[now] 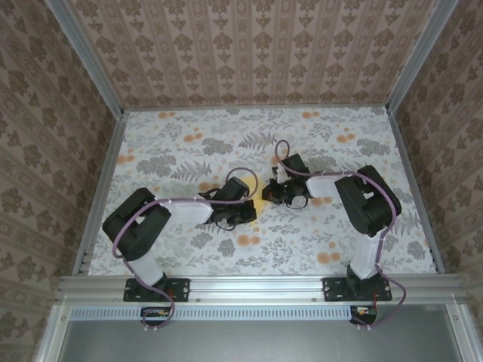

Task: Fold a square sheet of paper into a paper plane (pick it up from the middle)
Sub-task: Third fold the triangle at the center of the table.

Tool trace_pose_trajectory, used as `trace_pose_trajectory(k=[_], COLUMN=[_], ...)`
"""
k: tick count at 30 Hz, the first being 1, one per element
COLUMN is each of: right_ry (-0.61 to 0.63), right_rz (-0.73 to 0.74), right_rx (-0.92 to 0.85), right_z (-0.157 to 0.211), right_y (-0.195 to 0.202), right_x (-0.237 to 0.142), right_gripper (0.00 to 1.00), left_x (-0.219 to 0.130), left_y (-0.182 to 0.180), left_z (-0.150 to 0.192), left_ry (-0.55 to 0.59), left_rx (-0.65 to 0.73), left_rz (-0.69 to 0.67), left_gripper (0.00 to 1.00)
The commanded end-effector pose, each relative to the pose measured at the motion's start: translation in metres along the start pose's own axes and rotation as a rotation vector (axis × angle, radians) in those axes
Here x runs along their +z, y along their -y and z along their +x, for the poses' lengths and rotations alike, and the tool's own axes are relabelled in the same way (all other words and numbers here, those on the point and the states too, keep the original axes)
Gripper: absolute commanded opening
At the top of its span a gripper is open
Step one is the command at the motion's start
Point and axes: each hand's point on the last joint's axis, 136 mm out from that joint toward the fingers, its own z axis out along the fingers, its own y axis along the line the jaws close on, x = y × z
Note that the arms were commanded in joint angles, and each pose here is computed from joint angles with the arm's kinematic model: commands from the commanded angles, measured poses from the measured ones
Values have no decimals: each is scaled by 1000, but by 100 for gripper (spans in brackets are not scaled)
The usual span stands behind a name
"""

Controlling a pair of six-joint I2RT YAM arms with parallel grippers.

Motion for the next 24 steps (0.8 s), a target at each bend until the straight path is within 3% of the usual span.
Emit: trace_pose_trajectory(k=[1,8,13,18,24], right_ry=[81,114,108,32,-37], right_rz=[137,63,-5,-27,7], right_rx=[38,-5,-57,-35,-10], right_z=[-25,-38,-16,14,23], right_y=[39,10,-21,-24,-13], right_x=[-4,-24,-40,-21,2], right_gripper=[0,0,0,0,0], left_x=[3,4,5,6,4], left_y=[-68,-60,-50,-42,-28], left_z=[55,48,39,32,25], left_ry=[-193,-175,-148,-129,-110], left_rx=[-80,-64,-42,-14,51], left_rz=[-234,-214,-184,-158,-114], left_gripper=[0,0,0,0,0])
